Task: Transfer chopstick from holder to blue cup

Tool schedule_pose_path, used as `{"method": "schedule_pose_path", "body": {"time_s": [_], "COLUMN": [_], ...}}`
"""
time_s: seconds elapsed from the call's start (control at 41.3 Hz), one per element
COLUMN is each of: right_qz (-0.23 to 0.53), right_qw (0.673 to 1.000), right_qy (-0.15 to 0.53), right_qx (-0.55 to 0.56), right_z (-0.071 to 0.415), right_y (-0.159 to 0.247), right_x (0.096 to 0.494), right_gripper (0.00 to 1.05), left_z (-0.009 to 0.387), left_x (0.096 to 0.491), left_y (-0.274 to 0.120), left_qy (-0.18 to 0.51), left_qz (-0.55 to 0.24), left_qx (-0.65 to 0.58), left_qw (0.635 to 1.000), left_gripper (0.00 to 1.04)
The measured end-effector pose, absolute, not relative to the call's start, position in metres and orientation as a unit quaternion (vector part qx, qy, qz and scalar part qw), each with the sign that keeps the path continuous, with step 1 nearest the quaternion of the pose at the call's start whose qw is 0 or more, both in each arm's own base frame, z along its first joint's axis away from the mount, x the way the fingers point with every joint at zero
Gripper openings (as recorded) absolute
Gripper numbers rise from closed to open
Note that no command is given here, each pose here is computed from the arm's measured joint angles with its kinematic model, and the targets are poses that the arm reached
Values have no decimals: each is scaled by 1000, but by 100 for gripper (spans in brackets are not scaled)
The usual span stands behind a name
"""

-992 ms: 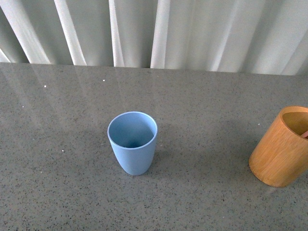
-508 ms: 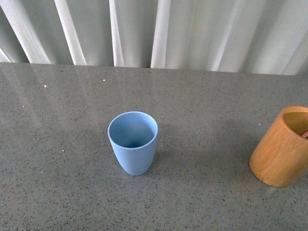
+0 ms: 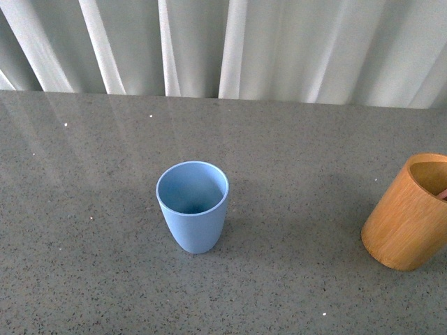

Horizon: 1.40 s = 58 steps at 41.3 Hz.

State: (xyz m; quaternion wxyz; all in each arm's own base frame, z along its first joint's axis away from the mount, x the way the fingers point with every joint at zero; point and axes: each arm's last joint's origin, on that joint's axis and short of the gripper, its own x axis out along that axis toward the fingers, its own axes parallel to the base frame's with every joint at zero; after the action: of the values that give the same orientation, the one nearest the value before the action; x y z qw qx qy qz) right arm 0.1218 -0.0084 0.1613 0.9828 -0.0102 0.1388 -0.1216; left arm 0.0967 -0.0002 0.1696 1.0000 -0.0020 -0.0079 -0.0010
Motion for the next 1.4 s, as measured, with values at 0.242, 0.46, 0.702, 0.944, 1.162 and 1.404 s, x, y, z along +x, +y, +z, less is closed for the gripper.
{"method": "schedule_pose_path", "body": {"time_s": [0.242, 0.46, 0.702, 0.944, 1.162, 1.404], "right_qz": [-56, -25, -35, -60, -54, -41], "right_qw": [992, 993, 995, 993, 992, 993], "right_qy": [116, 113, 98, 99, 111, 106], "right_qx": [7, -15, -9, 2, 3, 3], "right_z": [155, 134, 116, 103, 97, 96], "right_y": [-17, -18, -22, -29, -30, -29], "right_x": [153, 173, 183, 188, 191, 208], "right_gripper": [95, 95, 95, 95, 95, 95], "left_z": [170, 170, 170, 170, 170, 170], "left_x": [97, 97, 97, 97, 97, 97], "left_y": [0, 0, 0, 0, 0, 0], "left_qy": [-8, -8, -8, -8, -8, -8], "left_qz": [-1, -1, -1, -1, -1, -1], "left_qx": [-2, -2, -2, -2, -2, -2], "left_qw": [1000, 1000, 1000, 1000, 1000, 1000], "left_gripper": [98, 98, 98, 98, 98, 98]}}
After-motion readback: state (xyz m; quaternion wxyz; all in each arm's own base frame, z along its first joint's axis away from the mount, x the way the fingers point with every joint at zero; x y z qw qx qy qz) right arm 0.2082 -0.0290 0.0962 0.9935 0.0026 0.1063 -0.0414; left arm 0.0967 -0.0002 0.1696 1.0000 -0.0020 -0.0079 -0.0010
